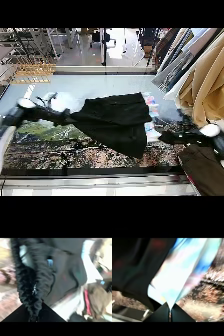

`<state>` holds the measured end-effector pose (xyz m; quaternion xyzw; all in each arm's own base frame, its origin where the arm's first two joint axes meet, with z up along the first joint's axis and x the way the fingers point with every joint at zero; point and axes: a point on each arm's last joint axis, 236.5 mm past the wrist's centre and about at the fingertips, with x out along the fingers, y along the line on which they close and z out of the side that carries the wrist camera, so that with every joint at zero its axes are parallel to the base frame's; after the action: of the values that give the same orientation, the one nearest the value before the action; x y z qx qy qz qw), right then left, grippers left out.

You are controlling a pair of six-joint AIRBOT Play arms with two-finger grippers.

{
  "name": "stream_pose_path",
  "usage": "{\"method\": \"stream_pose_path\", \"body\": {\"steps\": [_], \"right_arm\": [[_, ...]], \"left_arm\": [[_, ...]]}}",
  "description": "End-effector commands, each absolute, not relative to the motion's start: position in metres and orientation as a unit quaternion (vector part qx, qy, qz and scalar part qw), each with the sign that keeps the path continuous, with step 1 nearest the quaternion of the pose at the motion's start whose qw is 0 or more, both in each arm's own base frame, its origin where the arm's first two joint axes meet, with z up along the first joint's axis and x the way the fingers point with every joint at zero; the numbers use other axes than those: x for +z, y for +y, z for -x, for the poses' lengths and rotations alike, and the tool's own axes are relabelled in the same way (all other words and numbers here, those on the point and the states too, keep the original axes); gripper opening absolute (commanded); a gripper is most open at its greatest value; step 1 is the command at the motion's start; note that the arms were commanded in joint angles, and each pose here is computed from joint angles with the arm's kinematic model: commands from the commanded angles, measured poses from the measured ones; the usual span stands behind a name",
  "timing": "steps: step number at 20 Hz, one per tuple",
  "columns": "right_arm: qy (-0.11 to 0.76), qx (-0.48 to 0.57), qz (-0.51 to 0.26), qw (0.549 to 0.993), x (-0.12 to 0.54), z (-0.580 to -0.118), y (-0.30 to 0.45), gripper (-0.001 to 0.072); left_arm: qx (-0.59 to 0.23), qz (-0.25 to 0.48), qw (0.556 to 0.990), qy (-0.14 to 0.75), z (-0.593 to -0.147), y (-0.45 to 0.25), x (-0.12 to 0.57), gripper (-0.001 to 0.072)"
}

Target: Fold the clothes and pants, and hang the long-sleeved shirts on hangers.

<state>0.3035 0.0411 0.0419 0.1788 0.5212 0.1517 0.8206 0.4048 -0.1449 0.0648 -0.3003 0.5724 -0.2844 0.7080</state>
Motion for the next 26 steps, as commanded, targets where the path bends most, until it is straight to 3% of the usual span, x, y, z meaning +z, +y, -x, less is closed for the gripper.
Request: {"method": "stream_pose_path", "body": {"steps": [1,3,5,8,9,11,14,16,17,20,22,24,26], "right_arm": [[0.356,0.125,-0.119,0.918,0.163,-0.265,0.046,0.0014],[0.21,0.102,-0.087,0.968,0.257,-0.231,0.05,0.0013],[0.047,0.074,-0.035,0.996,0.357,-0.183,0.05,0.0013],[-0.146,0.053,0.002,0.988,0.481,-0.12,0.056,0.0013],[-0.196,0.047,0.007,0.98,0.516,-0.106,0.055,0.0013],[-0.227,0.044,0.007,0.973,0.554,-0.112,0.05,0.0013],[-0.126,0.067,-0.027,0.989,0.534,-0.21,0.034,0.0014],[0.014,0.094,-0.059,0.994,0.464,-0.3,0.025,0.0014],[0.09,0.115,-0.072,0.987,0.418,-0.343,0.022,0.0014],[0.27,0.149,-0.127,0.943,0.272,-0.442,0.014,0.0014],[0.344,0.142,-0.146,0.917,0.184,-0.49,0.012,0.0014],[0.371,0.116,-0.155,0.908,0.111,-0.536,0.005,0.0014],[0.367,0.086,-0.176,0.909,0.072,-0.568,-0.003,0.0014]], "left_arm": [[-0.395,0.289,0.733,0.473,-0.358,-0.147,0.2,0.0015],[-0.484,0.327,0.738,0.338,-0.327,-0.157,0.312,0.0016],[-0.598,0.344,0.708,0.149,-0.267,-0.154,0.437,0.0015],[-0.725,0.354,0.585,-0.088,-0.144,-0.114,0.567,0.0016],[-0.741,0.346,0.562,-0.123,-0.121,-0.106,0.582,0.0015],[-0.737,0.331,0.575,-0.126,-0.118,-0.11,0.583,0.0016],[-0.627,0.306,0.716,-0.016,-0.216,-0.13,0.518,0.0015],[-0.513,0.317,0.792,0.095,-0.303,-0.124,0.441,0.0014],[-0.469,0.328,0.807,0.144,-0.337,-0.121,0.4,0.0014],[-0.365,0.356,0.815,0.274,-0.422,-0.131,0.259,0.0014],[-0.282,0.373,0.822,0.325,-0.478,-0.135,0.163,0.0015],[-0.193,0.421,0.821,0.333,-0.535,-0.133,0.085,0.0015],[-0.13,0.51,0.785,0.327,-0.575,-0.129,0.031,0.0015]]}}
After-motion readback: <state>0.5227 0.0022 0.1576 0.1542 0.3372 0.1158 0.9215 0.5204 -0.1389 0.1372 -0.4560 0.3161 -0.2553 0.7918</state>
